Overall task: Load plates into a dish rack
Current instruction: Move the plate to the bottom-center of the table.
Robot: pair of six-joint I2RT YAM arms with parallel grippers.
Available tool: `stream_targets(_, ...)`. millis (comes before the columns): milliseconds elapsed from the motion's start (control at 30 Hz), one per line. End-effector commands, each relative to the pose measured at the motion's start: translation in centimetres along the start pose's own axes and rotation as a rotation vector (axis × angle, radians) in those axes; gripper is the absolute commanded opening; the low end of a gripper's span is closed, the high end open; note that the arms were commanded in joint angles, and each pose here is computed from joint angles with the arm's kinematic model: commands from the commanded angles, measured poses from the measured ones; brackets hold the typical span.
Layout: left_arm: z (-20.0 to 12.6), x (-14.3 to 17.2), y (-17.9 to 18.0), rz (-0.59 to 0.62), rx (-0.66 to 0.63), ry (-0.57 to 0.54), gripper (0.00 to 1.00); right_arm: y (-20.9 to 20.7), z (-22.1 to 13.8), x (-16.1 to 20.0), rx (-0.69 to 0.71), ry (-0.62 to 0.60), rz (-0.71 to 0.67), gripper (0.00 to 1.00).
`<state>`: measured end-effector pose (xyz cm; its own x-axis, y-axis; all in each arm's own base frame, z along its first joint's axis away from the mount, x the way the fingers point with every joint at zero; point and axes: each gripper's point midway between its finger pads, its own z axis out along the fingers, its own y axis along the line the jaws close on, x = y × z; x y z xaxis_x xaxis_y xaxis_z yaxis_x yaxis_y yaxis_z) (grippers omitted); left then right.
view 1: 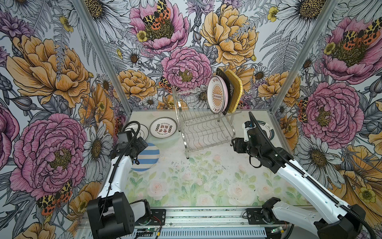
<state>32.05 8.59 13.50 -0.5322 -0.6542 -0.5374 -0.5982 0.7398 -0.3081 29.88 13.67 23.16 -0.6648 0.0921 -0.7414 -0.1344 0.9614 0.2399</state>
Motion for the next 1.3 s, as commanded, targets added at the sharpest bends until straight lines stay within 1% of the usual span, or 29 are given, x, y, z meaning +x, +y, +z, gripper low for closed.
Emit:
stream_targets(0, 1.1, -1.0, -0.3, 0.037, 0.036, 0.028, 0.93, 0.5, -0.2, -0.7, -0.060, -0.036, 0.029, 0.61)
stream_targets(133, 2.9, -1.7, 0.0, 0.084, 0.029, 0.065, 0.94, 0.0, 0.0, -0.1, -0.070, -0.028, 0.042, 0.62)
stream_targets(333, 6.2, -2.7, 2.0, 0.045, 0.026, 0.104, 0.94, -0.8, -0.1, 0.3, -0.075, -0.030, 0.061, 0.65)
stream_targets(500, 8.7, -3.3, 2.5, 0.066, 0.020, 0.139, 0.95, -1.0, 0.3, 0.5, -0.086, -0.023, 0.074, 0.68)
stream_targets(667, 10.8, -3.3, 3.0, 0.087, 0.015, 0.169, 0.96, -1.1, 0.3, 0.5, -0.091, -0.023, 0.078, 0.68)
stream_targets(833, 12.1, -3.3, 3.4, 0.097, 0.008, 0.192, 0.97, -1.6, 0.1, 0.4, -0.091, -0.029, 0.088, 0.69)
stream_targets(967, 12.5, -3.5, 2.8, 0.115, 0.023, 0.194, 0.97, -2.1, 0.3, 0.5, -0.090, -0.023, 0.093, 0.70)
stream_targets(1033, 13.5, -2.5, 2.9, 0.121, 0.022, 0.229, 0.97, -2.3, 0.3, 0.5, -0.088, -0.022, 0.096, 0.70)
stream_targets(1267, 13.8, -1.0, 1.2, 0.165, 0.071, 0.276, 0.97, -2.8, 0.5, 0.3, -0.090, -0.022, 0.107, 0.70)
